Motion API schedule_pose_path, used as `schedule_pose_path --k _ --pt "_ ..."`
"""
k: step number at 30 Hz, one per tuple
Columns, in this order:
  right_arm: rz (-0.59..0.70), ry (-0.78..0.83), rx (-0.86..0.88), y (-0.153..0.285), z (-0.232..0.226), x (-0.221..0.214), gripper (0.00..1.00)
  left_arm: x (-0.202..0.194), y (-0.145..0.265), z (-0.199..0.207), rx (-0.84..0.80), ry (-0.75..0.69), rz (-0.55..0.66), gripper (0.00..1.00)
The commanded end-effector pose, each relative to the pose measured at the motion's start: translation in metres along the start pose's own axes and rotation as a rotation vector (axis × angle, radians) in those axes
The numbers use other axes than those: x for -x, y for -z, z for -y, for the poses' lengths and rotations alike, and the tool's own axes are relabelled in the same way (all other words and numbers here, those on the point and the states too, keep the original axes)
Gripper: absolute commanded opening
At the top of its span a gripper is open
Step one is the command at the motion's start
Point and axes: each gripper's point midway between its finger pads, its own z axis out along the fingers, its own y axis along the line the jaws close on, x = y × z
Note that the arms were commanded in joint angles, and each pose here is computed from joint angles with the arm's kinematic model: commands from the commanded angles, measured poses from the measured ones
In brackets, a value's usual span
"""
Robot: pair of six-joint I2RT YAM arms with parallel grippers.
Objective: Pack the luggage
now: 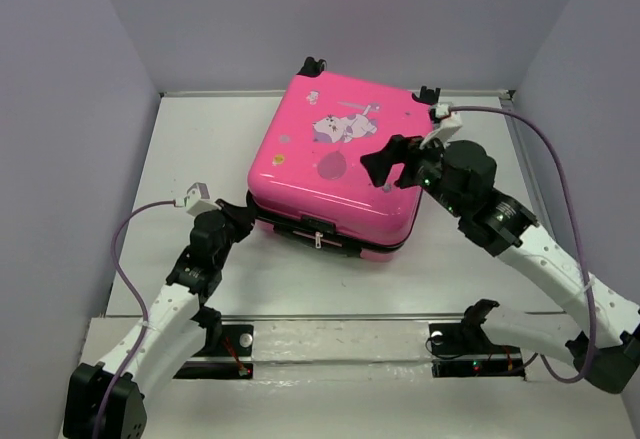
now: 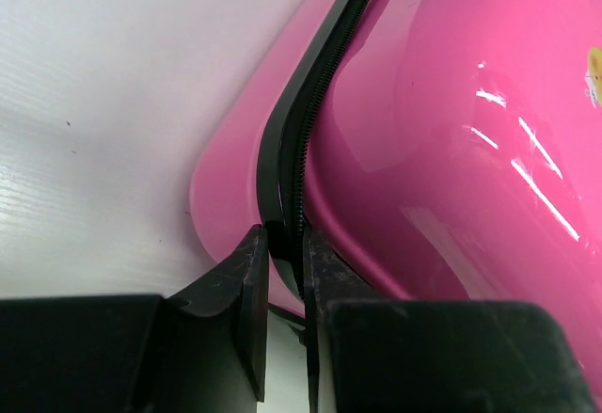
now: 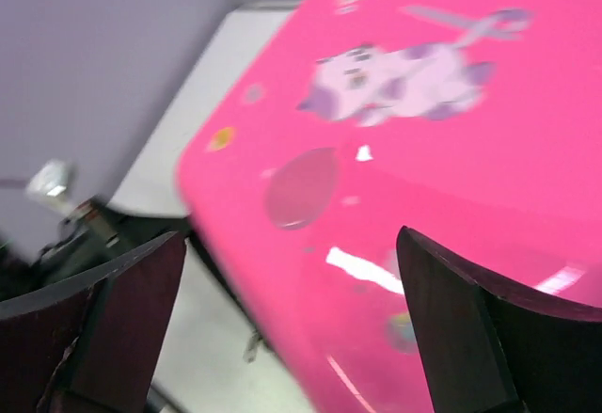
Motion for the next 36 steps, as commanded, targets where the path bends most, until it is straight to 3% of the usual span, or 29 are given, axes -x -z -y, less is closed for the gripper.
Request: schedule_pose_path --k 1,4,8,11,16,23,28,36 --pt "0.079 -0.006 -0.473 0.032 0.128 0.011 1.00 -0.032 0.014 0.030 -0.163 -0.052 -0.171 0.06" --pt "0.100 -0.085 -0.612 0.050 0.200 0.021 1.00 -0.033 0.014 0.028 -0.163 -0.071 -0.171 0.06" --pt "0.027 -0.220 -0.500 0.036 0.230 0.000 1.00 -0.035 0.016 0.028 -0.176 -0.089 -0.173 0.06" --pt "-0.011 -0.258 -0.382 0.013 0.229 -0.009 1.00 -0.039 0.019 0.028 -0.190 -0.106 -0.177 0.06" --pt "-0.142 -0.336 0.060 -0.031 0.183 -0.031 1.00 -0.055 0.031 0.035 -0.241 -0.130 -0.191 0.06" --pt "-0.250 -0.490 0.397 -0.066 0.162 -0.037 0.97 -0.070 0.052 0.060 -0.332 -0.099 -0.211 0.06" --pt "-0.254 -0.524 0.402 -0.091 0.173 -0.035 0.98 -0.079 0.071 0.093 -0.413 -0.124 -0.229 0.06" --pt "-0.311 -0.511 0.385 -0.119 0.188 -0.015 1.00 -0.034 0.121 0.183 -0.603 -0.194 -0.111 0.06"
